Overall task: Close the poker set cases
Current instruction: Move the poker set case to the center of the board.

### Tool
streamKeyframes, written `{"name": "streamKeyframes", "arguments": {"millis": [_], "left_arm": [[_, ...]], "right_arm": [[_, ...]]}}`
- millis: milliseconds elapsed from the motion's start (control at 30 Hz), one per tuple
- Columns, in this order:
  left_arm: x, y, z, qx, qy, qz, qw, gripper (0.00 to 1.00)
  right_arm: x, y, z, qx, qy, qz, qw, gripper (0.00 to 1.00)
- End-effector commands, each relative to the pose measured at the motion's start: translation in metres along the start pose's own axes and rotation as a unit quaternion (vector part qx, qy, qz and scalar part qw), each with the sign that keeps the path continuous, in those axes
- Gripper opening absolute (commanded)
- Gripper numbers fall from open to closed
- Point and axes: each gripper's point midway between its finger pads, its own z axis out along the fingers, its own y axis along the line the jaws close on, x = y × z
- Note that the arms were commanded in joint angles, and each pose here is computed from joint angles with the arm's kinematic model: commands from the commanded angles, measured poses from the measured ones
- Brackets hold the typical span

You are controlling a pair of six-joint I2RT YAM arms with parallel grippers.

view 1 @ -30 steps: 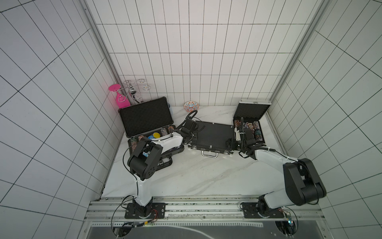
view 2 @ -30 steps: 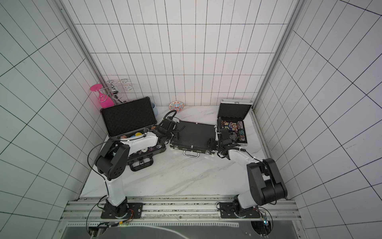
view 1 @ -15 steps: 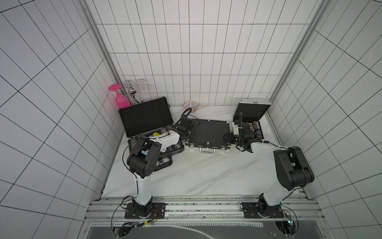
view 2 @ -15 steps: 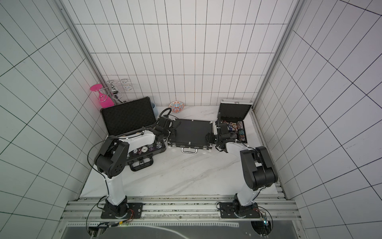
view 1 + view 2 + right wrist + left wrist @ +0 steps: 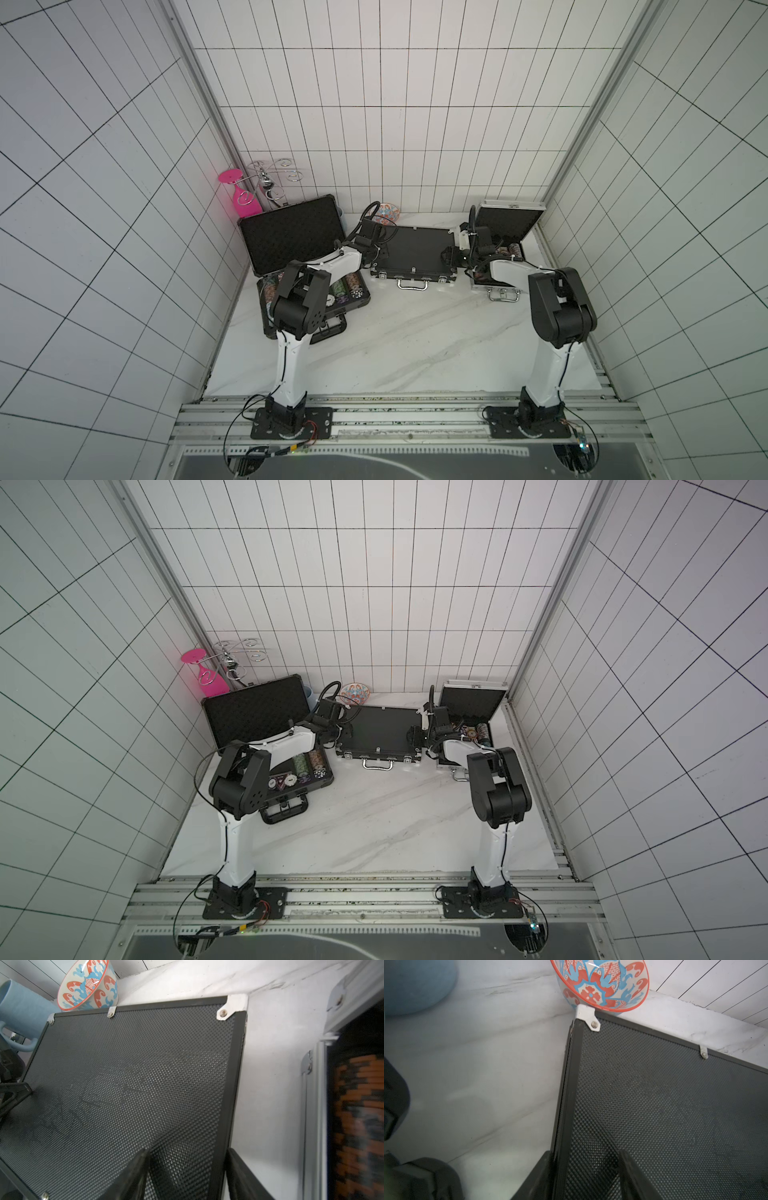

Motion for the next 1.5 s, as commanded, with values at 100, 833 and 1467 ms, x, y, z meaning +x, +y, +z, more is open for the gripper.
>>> {"name": "streamKeyframes", "arguments": {"millis": [100, 833, 1467], "left_arm": [[-0.014, -0.030, -0.047, 0.050, -0.008, 0.026, 0.998, 0.57], [0.124, -0.083, -0.149, 0.109, 0.038, 0.105, 0.988, 0.56], [0.116, -0.078, -0.144, 0.085, 0.030, 0.112, 0.990, 0.56]], "right_arm": [[-0.048, 0.014, -0.049, 0.010, -0.037, -0.042, 0.998, 0.67], [0.070, -0.069, -0.081, 0.129, 0.039, 0.038, 0.990, 0.42], [0.109, -0.083, -0.056, 0.181, 0.090, 0.021, 0.979, 0.23]]}}
